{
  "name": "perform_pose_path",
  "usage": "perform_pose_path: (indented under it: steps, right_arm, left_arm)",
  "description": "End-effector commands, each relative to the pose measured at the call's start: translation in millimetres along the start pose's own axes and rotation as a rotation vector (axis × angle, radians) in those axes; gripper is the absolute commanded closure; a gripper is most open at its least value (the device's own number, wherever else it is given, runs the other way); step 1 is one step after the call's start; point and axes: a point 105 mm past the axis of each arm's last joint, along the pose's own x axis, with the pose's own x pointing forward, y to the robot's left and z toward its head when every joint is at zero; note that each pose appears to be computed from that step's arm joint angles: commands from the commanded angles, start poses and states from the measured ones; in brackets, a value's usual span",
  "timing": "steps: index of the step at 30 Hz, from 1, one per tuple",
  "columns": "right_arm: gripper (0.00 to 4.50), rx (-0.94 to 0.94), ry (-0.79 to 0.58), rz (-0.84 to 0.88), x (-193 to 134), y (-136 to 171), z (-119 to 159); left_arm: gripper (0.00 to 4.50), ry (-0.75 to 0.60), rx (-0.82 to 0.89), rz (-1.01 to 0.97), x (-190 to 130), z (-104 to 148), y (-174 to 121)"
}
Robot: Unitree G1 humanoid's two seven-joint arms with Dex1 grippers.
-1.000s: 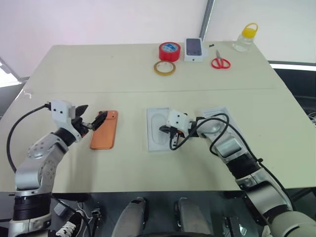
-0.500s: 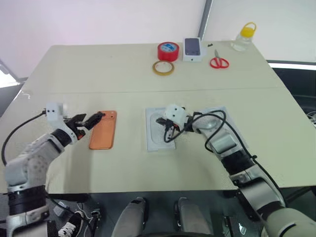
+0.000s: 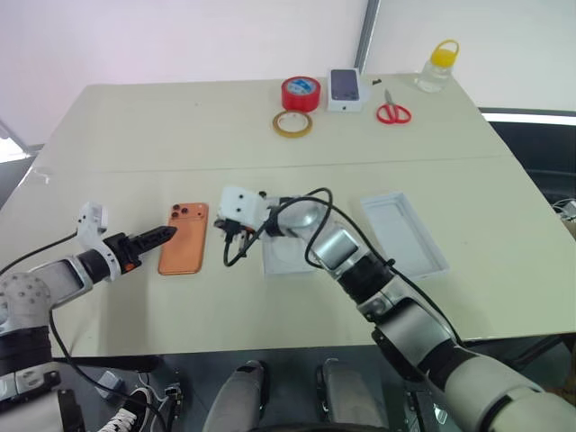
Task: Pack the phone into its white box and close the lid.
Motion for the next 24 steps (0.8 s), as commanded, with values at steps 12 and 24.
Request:
perform_pose_path:
  steps: [12,24]
  right_arm:
    - [4.44,-0.076,0.118,-0.063,36,-3,-7]
    - [4.44,-0.068,0.112,-0.055,35,-3,-11]
  left_arm:
    - [0.00,0.163,0.014,-0.041,33,-31,-12]
    - [0.00,0.210,-0.088,-0.140,53,-54,-31]
